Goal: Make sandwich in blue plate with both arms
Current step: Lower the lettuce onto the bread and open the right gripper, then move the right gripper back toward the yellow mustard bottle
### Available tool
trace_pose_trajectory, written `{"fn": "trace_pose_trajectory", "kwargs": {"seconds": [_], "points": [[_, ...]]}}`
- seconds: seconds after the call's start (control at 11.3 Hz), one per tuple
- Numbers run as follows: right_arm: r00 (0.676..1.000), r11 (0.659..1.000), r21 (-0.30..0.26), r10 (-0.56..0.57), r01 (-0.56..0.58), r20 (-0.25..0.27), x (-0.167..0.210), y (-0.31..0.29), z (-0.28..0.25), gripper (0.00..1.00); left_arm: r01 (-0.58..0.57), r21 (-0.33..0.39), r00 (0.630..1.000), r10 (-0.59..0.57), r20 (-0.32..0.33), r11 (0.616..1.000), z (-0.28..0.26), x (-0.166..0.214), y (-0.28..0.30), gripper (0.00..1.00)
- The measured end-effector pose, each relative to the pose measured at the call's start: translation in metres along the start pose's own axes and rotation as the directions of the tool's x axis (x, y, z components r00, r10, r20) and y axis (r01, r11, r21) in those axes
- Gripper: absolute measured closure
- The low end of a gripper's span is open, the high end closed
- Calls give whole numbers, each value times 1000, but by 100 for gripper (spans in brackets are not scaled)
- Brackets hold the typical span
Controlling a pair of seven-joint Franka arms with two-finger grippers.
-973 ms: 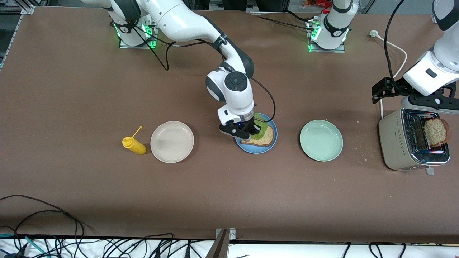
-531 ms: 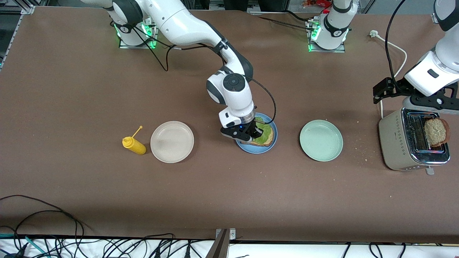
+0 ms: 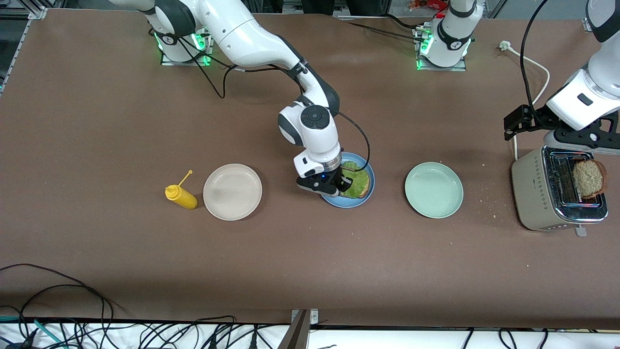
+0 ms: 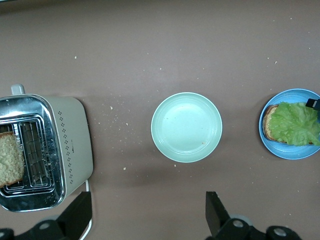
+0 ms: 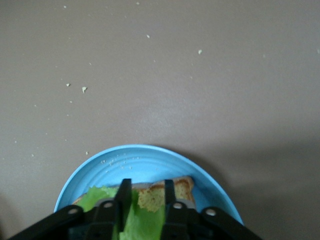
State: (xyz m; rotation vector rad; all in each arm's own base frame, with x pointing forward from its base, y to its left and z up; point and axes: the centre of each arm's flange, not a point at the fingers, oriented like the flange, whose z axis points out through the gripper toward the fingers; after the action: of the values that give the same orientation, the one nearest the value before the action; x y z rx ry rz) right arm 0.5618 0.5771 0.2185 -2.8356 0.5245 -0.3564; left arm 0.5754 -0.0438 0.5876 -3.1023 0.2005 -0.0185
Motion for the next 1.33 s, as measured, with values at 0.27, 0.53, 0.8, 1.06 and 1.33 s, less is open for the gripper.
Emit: {"fn": "trace_pose_trajectory", "kwargs": {"seconds": [0.27,0.53,0.8,1.06,1.33], "points": [[997,997,11,-76,77,-27,10,-4,-10,31,0,0,1000,0,0,1000,0,0,0,0],[992,992,2,-123,123,-30,21,-6,-26,0,0,0,1000,0,0,1000,0,0,0,0],[976,975,-40,-219,218,-5,67,14,-61,0,2,-2,1000,-2,10,1000,6,2,-2,0],[934,934,-66,-343,350,100,131,70,-115,0,7,-4,1000,-7,27,1000,16,6,-5,0],[836,853,-24,-505,521,214,171,118,-167,0,4,-5,999,-3,46,1000,19,6,-3,0]]}}
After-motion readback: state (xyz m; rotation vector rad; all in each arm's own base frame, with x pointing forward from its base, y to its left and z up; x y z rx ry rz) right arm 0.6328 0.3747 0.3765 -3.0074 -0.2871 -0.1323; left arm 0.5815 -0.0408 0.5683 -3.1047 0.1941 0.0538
